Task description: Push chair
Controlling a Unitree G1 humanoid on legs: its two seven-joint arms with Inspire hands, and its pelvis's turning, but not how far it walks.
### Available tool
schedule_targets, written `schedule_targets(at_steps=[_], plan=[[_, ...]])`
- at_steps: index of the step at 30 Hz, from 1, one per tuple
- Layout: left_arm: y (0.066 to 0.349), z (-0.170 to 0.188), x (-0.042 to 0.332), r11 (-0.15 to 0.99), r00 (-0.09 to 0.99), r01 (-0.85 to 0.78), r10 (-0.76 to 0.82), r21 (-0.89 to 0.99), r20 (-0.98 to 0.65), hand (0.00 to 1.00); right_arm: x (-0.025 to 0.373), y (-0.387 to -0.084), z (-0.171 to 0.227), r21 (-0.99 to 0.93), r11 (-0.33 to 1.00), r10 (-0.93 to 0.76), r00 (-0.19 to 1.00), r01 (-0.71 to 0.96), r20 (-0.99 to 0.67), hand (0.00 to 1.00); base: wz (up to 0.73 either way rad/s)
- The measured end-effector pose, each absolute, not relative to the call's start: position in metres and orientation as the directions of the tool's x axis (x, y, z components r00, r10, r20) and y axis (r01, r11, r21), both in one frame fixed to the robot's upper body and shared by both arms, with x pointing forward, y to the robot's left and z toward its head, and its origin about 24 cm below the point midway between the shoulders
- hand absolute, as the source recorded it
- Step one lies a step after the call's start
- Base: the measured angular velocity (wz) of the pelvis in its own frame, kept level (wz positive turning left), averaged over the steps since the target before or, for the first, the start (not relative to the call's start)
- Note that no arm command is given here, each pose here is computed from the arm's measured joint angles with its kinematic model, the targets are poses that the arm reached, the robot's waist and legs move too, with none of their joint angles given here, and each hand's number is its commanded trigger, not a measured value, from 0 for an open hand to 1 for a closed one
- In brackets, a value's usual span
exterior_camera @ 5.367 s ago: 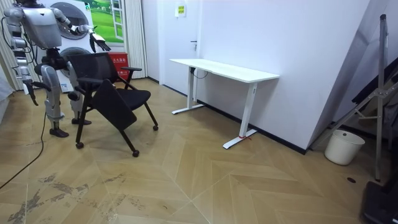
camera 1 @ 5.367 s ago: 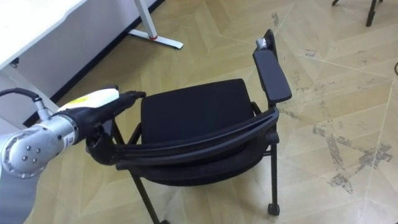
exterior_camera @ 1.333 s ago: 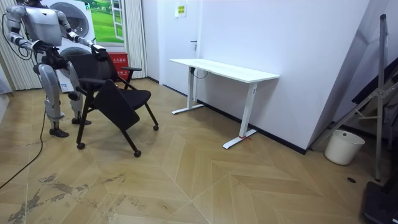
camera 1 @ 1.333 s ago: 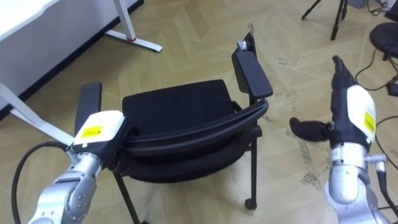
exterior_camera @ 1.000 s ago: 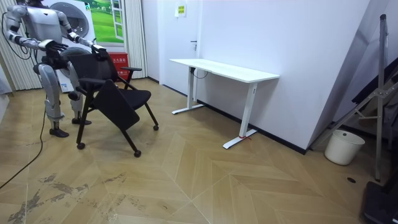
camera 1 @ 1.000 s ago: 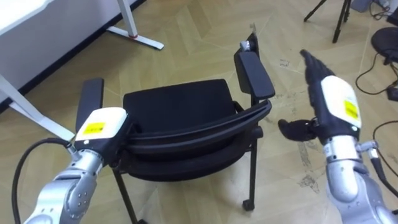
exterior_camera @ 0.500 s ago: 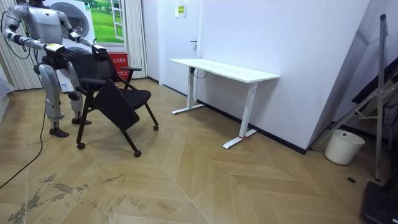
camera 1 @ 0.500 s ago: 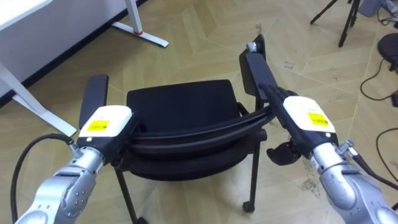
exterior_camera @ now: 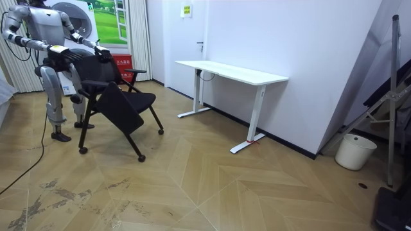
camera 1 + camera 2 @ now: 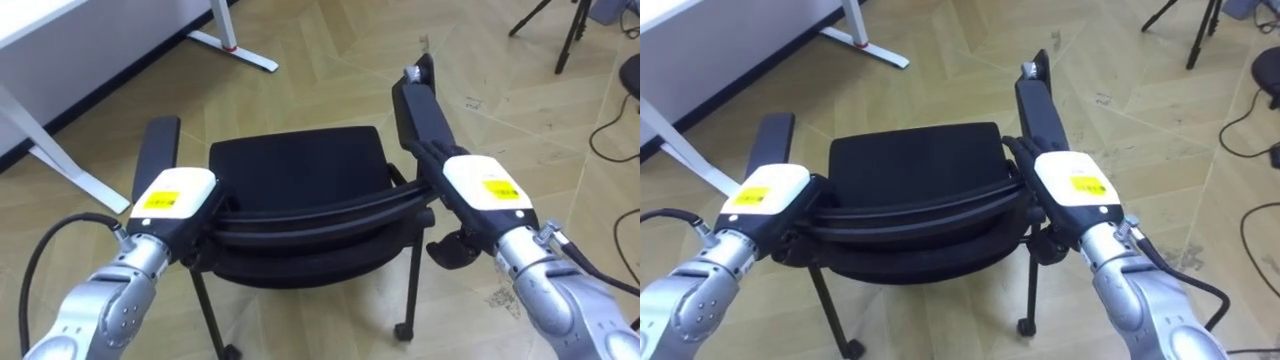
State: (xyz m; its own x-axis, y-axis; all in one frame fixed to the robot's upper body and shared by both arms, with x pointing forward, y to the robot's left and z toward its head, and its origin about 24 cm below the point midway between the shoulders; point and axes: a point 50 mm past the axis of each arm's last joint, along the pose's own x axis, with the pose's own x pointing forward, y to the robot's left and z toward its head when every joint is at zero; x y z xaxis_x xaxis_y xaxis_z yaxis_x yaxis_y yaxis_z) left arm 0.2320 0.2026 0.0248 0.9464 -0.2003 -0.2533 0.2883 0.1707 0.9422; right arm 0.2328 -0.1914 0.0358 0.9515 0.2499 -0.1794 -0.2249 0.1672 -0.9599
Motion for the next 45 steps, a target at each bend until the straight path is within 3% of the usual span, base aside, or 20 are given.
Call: schedule_targets(at_steps=[35, 45], plan=[[0.189, 0.019, 0.23, 0.156, 0.934, 0.297, -0.253, 0.942, -0.252, 1.0, 0.23, -0.181, 0.027, -0.971, 0.106, 0.232, 0.955, -0.213, -0.184, 0.0, 0.02], [0.18, 0.02, 0.232, 0.142, 0.923, 0.3, -0.292, 0.943, -0.25, 1.0, 0.228, -0.155, 0.023, -0.963, 0.085, 0.349, 0.913, -0.255, -0.211, 0.0, 0.06]])
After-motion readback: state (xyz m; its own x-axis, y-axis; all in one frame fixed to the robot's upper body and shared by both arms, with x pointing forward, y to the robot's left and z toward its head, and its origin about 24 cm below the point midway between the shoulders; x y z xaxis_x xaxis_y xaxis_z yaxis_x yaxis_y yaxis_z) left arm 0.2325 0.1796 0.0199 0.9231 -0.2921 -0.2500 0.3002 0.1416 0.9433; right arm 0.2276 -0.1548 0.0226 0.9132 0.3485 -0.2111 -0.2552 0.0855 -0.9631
